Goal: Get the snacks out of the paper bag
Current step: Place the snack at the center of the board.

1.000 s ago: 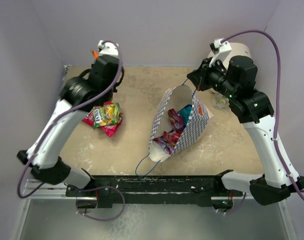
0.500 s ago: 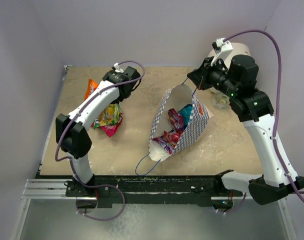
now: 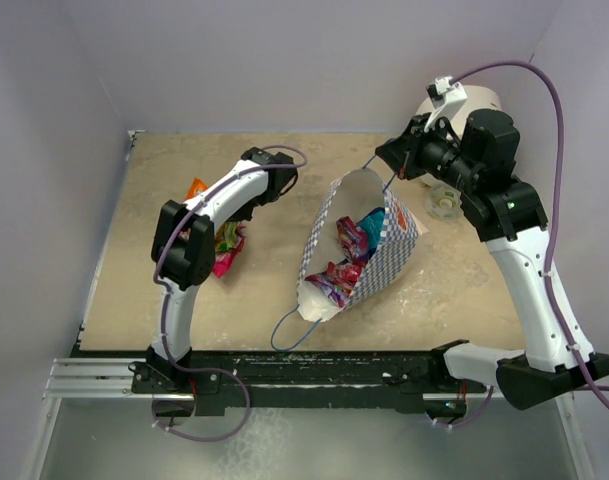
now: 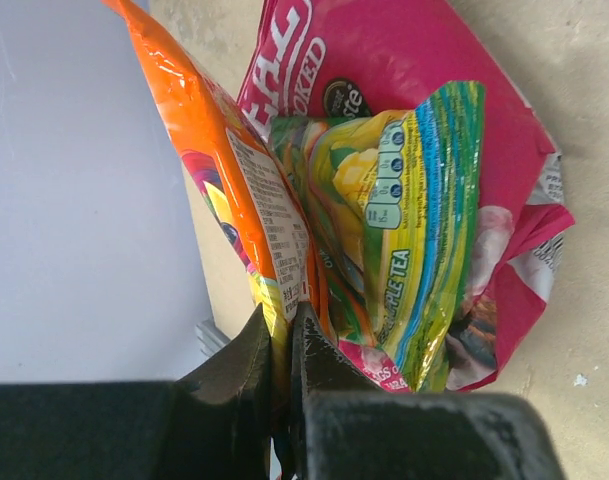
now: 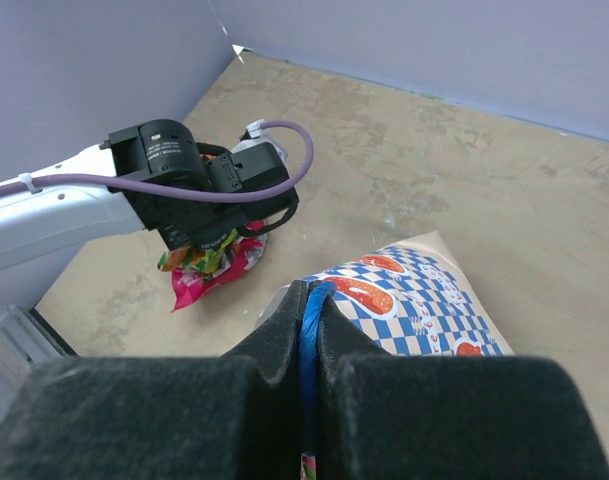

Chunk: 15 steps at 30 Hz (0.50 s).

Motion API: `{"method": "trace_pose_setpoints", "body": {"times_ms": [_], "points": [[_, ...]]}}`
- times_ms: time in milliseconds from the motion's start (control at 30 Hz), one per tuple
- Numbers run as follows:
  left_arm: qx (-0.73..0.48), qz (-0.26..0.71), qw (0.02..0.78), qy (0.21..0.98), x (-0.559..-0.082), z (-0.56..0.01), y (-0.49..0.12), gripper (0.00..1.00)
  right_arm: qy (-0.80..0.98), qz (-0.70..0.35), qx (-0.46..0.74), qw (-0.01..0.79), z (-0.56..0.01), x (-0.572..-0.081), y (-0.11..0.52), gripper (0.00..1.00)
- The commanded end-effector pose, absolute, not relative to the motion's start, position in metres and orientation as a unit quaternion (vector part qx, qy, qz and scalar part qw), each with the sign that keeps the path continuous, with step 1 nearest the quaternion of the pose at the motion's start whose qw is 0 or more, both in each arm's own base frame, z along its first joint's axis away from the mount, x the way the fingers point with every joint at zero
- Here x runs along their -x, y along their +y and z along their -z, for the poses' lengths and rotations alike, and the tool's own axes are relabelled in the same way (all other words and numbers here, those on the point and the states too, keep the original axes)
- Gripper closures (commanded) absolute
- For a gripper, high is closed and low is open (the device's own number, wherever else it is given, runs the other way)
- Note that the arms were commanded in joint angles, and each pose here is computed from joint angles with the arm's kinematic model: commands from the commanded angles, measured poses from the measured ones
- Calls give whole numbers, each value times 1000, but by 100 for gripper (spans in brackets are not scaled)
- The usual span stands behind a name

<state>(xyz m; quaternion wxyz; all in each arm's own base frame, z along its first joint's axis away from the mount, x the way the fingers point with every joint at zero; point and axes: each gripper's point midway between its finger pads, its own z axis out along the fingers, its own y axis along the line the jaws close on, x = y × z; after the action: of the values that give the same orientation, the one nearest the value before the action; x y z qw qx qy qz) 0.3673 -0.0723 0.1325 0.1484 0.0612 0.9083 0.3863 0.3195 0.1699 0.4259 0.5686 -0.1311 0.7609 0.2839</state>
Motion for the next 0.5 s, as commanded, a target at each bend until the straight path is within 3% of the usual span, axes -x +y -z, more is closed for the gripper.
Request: {"method": "trace_pose_setpoints", "body": {"times_ms": [0, 300, 467], "points": [[-39, -417, 153, 895, -362, -160, -61, 100, 723, -293, 146, 608, -454, -316, 170, 100], [-91, -327, 119, 933, -368, -113, -90, 100, 723, -307, 148, 601, -452, -316, 175, 100], [-90, -311, 99, 941, -368, -85, -98, 85, 724, -300, 150, 603, -452, -316, 174, 100]]}}
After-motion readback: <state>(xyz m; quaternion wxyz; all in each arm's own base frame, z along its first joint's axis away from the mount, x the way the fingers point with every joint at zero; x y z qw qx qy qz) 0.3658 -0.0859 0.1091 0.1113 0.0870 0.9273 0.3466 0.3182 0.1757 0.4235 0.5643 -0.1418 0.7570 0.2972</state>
